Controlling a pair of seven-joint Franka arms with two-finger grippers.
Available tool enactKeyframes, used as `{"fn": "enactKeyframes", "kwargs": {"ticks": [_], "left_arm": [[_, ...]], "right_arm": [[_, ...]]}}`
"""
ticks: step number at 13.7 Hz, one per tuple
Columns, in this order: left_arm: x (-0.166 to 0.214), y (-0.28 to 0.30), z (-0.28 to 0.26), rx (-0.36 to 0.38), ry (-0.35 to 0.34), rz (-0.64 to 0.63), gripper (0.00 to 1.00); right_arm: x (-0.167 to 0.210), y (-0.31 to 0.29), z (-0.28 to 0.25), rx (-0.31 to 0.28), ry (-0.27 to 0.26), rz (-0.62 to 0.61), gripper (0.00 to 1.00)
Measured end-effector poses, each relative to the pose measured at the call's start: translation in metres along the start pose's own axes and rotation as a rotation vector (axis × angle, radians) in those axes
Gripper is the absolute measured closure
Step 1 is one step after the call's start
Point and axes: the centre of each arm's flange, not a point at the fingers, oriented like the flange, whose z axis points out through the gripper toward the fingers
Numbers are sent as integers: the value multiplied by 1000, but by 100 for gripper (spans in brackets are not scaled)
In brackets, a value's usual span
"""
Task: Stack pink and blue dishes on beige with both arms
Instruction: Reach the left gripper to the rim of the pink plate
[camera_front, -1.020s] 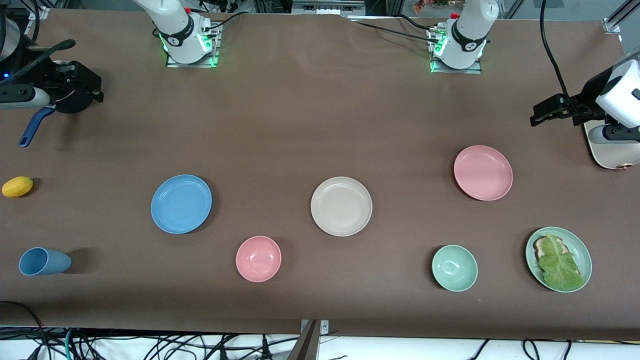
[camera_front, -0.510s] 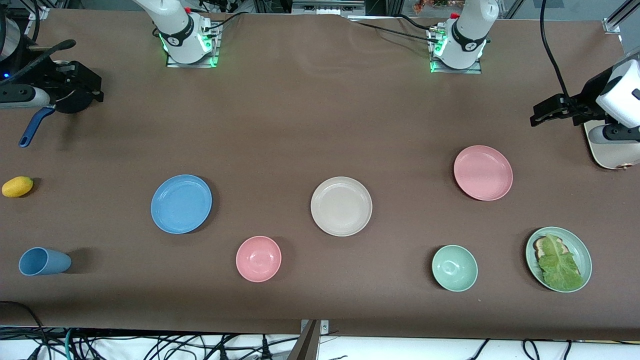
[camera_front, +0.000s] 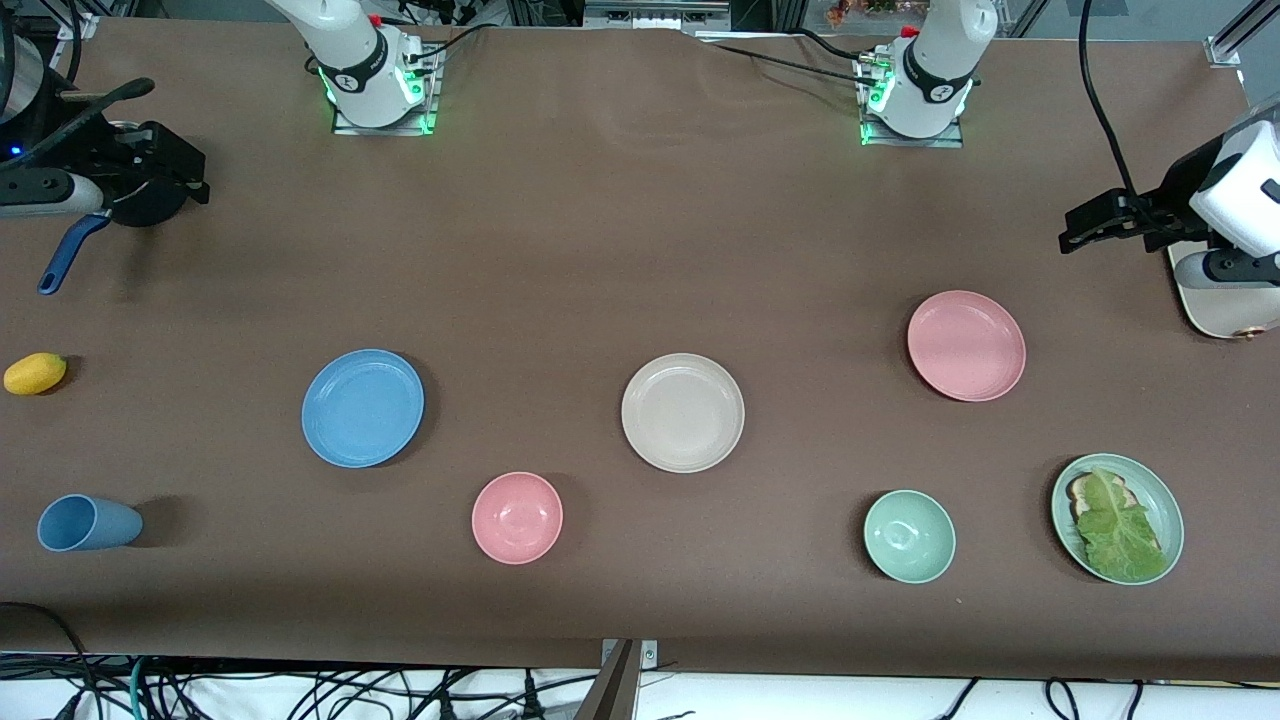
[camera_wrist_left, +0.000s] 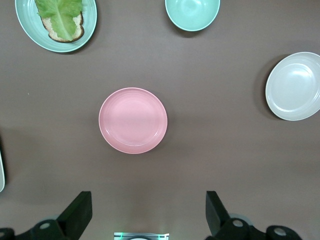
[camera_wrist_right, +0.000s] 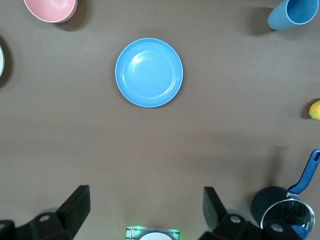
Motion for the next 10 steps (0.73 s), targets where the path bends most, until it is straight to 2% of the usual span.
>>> {"fn": "enactKeyframes", "kwargs": {"ticks": [6, 10], "left_arm": [[17, 6, 23, 3, -25, 8, 0], [54, 7, 99, 12, -156, 11, 0]], "right_arm": [[0, 0, 0, 0, 0, 0, 0], [0, 0, 0, 0, -1, 0, 0]]}}
